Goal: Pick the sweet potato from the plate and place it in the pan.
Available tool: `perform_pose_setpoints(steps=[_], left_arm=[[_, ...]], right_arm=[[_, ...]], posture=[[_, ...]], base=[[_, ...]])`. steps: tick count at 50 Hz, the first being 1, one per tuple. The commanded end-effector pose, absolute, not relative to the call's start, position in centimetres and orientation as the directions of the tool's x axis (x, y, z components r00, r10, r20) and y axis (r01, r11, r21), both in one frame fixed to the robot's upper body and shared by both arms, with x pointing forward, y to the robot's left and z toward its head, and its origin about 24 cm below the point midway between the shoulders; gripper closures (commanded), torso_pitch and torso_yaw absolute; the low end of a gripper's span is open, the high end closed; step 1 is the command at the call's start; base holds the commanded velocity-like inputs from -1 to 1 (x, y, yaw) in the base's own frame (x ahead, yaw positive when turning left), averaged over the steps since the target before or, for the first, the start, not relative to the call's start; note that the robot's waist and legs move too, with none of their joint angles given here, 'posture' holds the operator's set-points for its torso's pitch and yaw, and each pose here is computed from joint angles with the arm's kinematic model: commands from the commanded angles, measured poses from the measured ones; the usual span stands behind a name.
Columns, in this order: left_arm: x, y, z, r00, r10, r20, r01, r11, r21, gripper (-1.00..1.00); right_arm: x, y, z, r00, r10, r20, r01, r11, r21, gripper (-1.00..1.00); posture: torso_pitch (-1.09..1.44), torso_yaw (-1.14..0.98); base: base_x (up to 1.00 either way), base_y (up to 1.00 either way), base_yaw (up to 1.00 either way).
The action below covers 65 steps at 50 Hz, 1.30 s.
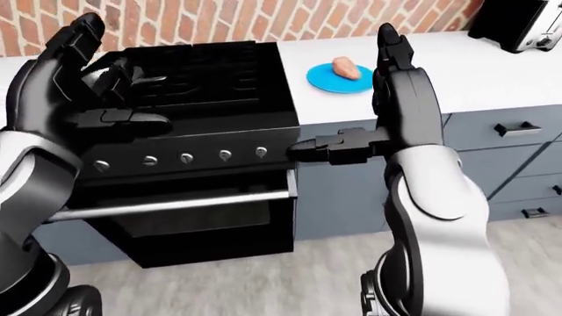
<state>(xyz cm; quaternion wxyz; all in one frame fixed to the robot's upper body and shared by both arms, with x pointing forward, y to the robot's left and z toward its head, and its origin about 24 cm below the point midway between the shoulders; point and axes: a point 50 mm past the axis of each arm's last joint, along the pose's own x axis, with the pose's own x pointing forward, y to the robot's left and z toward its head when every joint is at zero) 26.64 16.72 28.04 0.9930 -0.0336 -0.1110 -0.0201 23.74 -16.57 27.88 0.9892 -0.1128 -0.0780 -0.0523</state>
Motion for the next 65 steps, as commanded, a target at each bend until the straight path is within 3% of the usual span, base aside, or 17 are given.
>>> perform_pose_setpoints(steps=[1, 65], left_arm=[[26.24, 16.98, 29.15, 0.958, -0.014, 0.285, 0.035, 0.997, -0.069, -1.00], [26.03, 16.72, 29.28, 0.956, -0.024, 0.293, 0.046, 0.997, -0.066, -1.00]], right_arm=[[23.47, -16.43, 28.77, 0.971, -0.076, 0.225, 0.126, 0.968, -0.215, -1.00], [23.54, -16.20, 28.86, 0.972, -0.064, 0.225, 0.115, 0.968, -0.222, -1.00]], posture=[[0.00, 0.00], [0.00, 0.00]], base=[[0.19, 0.00, 0.00], [0.18, -0.13, 0.00]])
